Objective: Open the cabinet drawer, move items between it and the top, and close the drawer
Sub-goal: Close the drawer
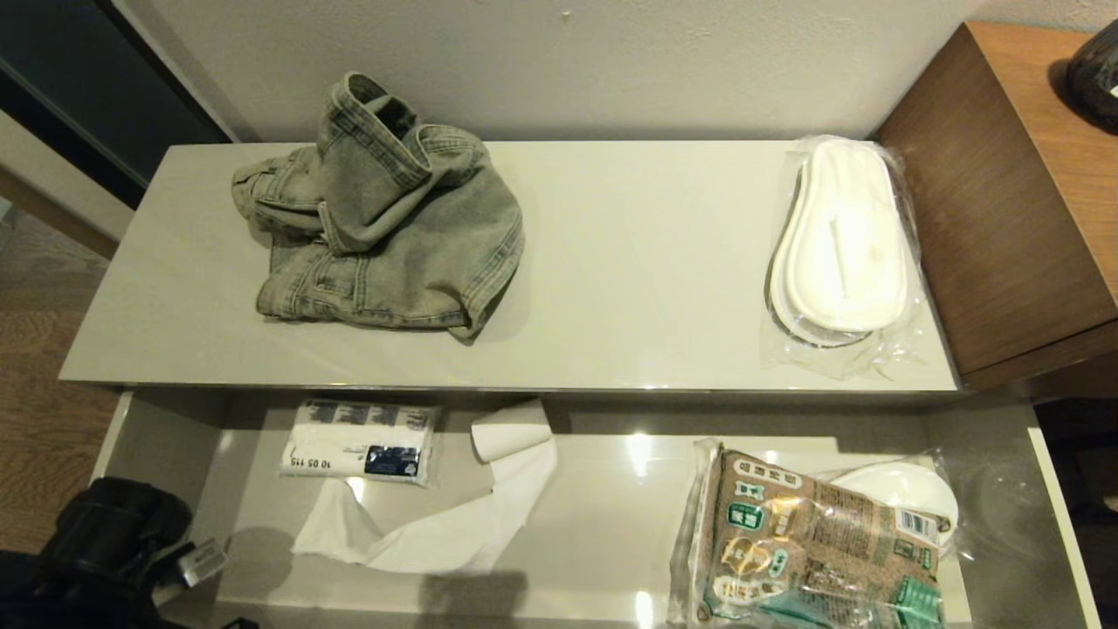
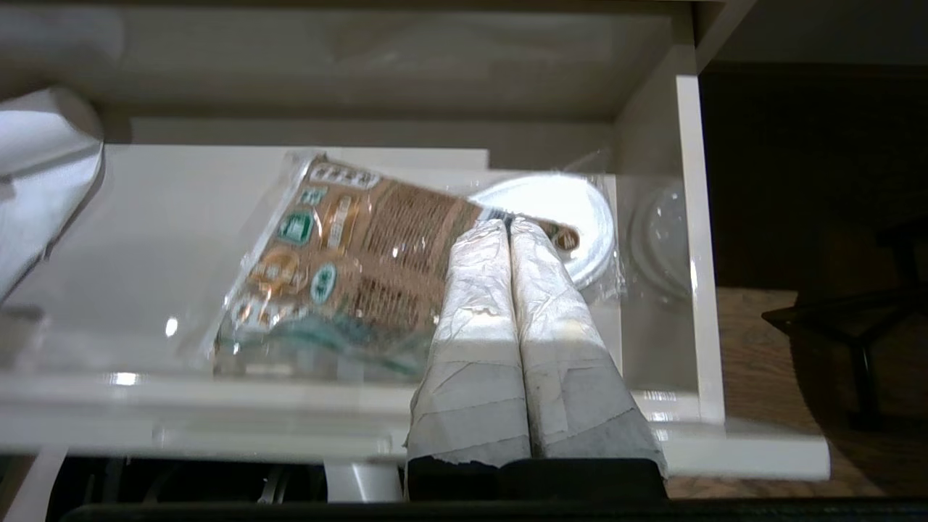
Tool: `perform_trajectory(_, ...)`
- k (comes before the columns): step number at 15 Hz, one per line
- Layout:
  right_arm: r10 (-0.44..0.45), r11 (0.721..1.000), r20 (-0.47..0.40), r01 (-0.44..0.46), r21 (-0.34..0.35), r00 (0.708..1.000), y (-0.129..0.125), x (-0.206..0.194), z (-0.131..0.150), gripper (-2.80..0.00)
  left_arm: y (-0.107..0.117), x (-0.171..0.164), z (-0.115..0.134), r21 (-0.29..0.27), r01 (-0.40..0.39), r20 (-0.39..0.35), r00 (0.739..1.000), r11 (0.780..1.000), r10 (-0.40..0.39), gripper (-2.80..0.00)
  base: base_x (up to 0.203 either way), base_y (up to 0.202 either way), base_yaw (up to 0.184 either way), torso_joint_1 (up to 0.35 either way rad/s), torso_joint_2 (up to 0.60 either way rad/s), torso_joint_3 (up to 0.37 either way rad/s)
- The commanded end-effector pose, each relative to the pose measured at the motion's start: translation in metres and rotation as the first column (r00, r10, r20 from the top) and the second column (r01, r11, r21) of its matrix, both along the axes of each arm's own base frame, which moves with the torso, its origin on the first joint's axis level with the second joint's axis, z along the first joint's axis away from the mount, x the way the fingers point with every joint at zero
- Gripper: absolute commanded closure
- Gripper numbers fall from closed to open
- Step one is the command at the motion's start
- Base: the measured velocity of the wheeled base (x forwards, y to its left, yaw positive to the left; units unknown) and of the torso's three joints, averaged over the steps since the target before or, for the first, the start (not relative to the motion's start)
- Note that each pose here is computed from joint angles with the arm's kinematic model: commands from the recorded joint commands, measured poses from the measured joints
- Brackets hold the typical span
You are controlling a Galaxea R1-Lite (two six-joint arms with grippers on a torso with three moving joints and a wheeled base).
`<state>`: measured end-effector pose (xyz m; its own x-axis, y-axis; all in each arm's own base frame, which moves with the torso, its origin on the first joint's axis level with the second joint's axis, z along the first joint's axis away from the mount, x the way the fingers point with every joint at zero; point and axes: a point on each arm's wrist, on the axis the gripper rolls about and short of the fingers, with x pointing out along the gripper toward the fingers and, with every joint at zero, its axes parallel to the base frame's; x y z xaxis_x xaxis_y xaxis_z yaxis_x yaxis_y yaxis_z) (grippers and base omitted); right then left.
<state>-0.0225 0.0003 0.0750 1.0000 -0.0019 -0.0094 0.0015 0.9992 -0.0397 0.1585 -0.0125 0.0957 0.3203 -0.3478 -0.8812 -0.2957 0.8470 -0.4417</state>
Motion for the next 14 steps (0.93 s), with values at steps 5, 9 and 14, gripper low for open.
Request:
perform_trajectory(5,0.000,1.000,-0.002,0.000,0.000,1.000,0.000,0.000,0.000,0.00,-0.002,0.040,0.051,-0.119,-0.098,0.225,0.967,0.988,0.122,0.00,0.000,0.000,0.000,0.000,0.00,0.000)
perform_trajectory(9,0.000,1.000,-0.001,0.000,0.000,1.000,0.000,0.000,0.000,0.00,-0.004,0.043,0.125,-0.249,-0.079,0.349,0.922,0.965,0.166,0.00,0.000,0.000,0.000,0.000,0.00,0.000)
perform_trajectory(14,-0.001,1.000,-0.001,0.001,0.001,1.000,0.000,0.000,0.000,0.00,-0.007,-0.009,0.141,-0.295,-0.012,0.350,0.929,0.955,0.120,0.00,0.000,0.000,0.000,0.000,0.00,0.000)
